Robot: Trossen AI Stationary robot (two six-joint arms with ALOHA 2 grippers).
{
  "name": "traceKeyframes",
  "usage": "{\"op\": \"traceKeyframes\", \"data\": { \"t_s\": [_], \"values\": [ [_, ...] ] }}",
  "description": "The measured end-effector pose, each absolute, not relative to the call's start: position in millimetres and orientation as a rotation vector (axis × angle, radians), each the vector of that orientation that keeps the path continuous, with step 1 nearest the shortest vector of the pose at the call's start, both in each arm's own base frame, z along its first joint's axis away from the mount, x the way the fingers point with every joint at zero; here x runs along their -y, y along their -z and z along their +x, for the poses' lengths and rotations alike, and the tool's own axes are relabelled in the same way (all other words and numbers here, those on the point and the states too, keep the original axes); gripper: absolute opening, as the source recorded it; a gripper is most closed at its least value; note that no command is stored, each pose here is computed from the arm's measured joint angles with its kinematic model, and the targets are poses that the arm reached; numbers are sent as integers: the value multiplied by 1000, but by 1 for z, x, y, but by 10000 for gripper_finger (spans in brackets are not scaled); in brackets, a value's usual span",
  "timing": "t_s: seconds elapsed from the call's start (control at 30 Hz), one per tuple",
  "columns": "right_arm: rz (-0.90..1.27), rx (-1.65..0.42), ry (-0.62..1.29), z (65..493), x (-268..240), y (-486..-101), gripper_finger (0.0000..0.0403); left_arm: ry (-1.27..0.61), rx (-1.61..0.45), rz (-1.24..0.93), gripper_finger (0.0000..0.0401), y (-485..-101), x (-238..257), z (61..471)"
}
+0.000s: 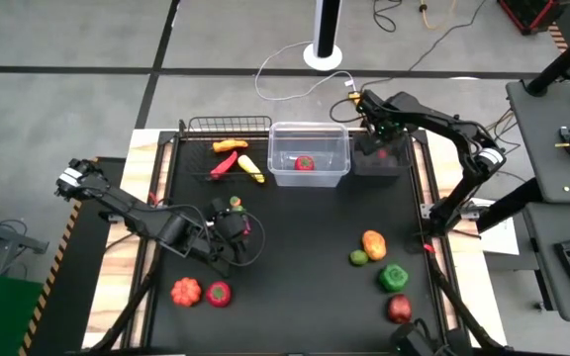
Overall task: Sort produce into baskets
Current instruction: Put the red tomato into the transparent bin
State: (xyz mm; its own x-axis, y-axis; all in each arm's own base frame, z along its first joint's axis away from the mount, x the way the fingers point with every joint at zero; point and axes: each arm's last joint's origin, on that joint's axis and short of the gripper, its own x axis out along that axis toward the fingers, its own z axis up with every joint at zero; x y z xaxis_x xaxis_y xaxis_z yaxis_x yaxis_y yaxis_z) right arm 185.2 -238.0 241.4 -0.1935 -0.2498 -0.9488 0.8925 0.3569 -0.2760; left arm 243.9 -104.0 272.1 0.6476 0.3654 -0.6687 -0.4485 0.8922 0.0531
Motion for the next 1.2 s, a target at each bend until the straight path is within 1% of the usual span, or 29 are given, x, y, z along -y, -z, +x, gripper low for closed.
{"op": "traceKeyframes", "data": {
  "t_s": [0.2,0.4,0.53,0.67,0.87,1.07,1.2],
  "values": [
    [661,-1379,1131,185,236,-243,161,-408,-777,-161,197,-271,106,244],
    [625,-1327,1115,188,225,-257,182,-299,-863,-227,197,-269,110,243],
    [597,-1221,1126,187,208,-280,185,-227,-954,-296,197,-267,112,239],
    [559,-1079,1111,187,185,-306,183,-225,-1030,-354,197,-271,115,234],
    [464,-894,985,195,142,-338,185,-239,-1068,-423,197,-277,128,225],
    [383,-780,823,212,105,-354,185,-222,-1177,-518,197,-264,149,222],
    [357,-775,751,221,89,-354,185,-215,-1267,-564,203,-254,160,222]
  ]
}}
